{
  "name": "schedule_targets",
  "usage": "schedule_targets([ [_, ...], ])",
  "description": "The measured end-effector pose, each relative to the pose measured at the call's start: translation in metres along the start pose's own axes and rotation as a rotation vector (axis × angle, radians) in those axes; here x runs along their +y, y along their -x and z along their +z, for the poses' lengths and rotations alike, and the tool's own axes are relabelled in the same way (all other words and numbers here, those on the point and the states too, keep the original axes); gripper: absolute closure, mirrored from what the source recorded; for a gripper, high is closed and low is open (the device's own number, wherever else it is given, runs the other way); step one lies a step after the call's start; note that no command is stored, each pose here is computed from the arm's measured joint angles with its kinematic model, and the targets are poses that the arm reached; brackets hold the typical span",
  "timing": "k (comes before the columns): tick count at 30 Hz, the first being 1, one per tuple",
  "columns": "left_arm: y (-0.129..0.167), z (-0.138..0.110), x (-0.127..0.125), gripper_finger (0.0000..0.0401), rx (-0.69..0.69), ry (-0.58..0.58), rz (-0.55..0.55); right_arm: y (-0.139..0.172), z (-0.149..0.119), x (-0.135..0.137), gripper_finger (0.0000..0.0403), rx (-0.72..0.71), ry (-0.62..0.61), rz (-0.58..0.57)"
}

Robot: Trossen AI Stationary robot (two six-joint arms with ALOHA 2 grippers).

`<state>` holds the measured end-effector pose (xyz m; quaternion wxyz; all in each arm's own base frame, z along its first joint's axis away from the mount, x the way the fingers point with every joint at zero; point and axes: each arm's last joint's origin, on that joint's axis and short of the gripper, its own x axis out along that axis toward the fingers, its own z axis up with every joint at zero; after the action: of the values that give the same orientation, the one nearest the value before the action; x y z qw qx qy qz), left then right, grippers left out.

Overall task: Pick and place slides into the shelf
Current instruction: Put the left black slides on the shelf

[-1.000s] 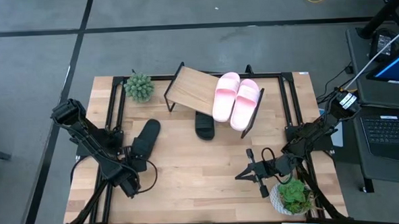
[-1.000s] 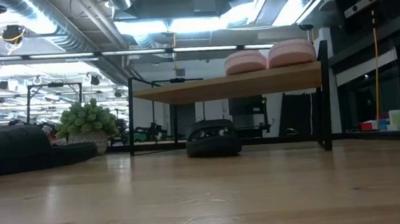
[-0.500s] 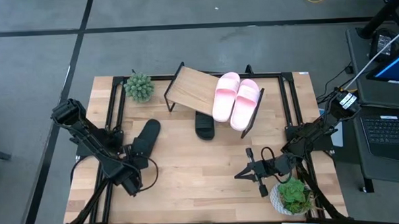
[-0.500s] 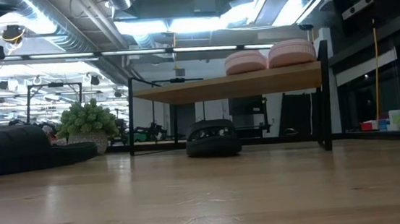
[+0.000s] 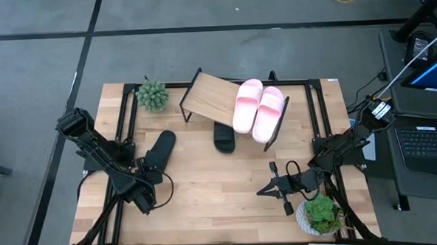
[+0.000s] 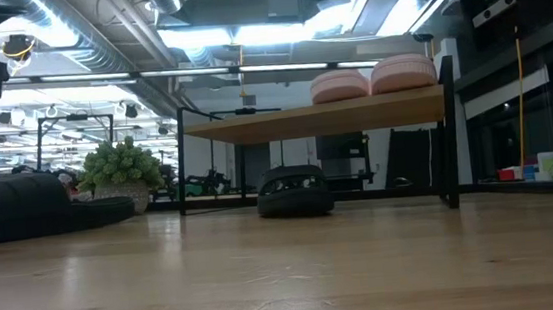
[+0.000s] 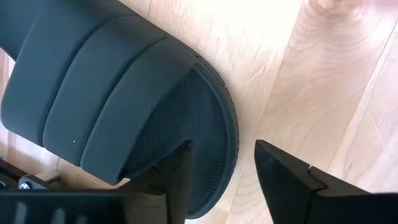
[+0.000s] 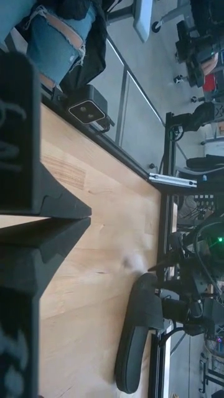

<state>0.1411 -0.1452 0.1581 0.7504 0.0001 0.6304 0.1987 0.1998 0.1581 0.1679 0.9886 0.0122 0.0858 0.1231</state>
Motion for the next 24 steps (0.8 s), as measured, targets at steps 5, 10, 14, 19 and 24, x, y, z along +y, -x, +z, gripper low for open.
schedule_targets([
  [5,0.000,-0.001,0.000,0.0213,0.000,-0.013,0.001,0.000,0.000,0.000,0.0391,0.000,0.000,0.000],
  [10,0.000,-0.002,-0.001,0.0208,0.039,-0.013,-0.020,0.000,0.000,0.000,0.0391,0.000,0.000,0.000],
  [14,0.000,-0.003,-0.001,0.0209,0.050,-0.069,-0.024,0.000,0.000,0.000,0.0391,0.000,0.000,0.000],
  [19,0.002,-0.007,-0.002,0.0210,0.049,-0.110,-0.018,0.000,0.000,0.000,0.0391,0.000,-0.001,0.000],
  [24,0.017,-0.010,-0.012,0.0211,0.012,-0.088,-0.062,0.000,0.000,0.000,0.0391,0.000,-0.001,0.000],
])
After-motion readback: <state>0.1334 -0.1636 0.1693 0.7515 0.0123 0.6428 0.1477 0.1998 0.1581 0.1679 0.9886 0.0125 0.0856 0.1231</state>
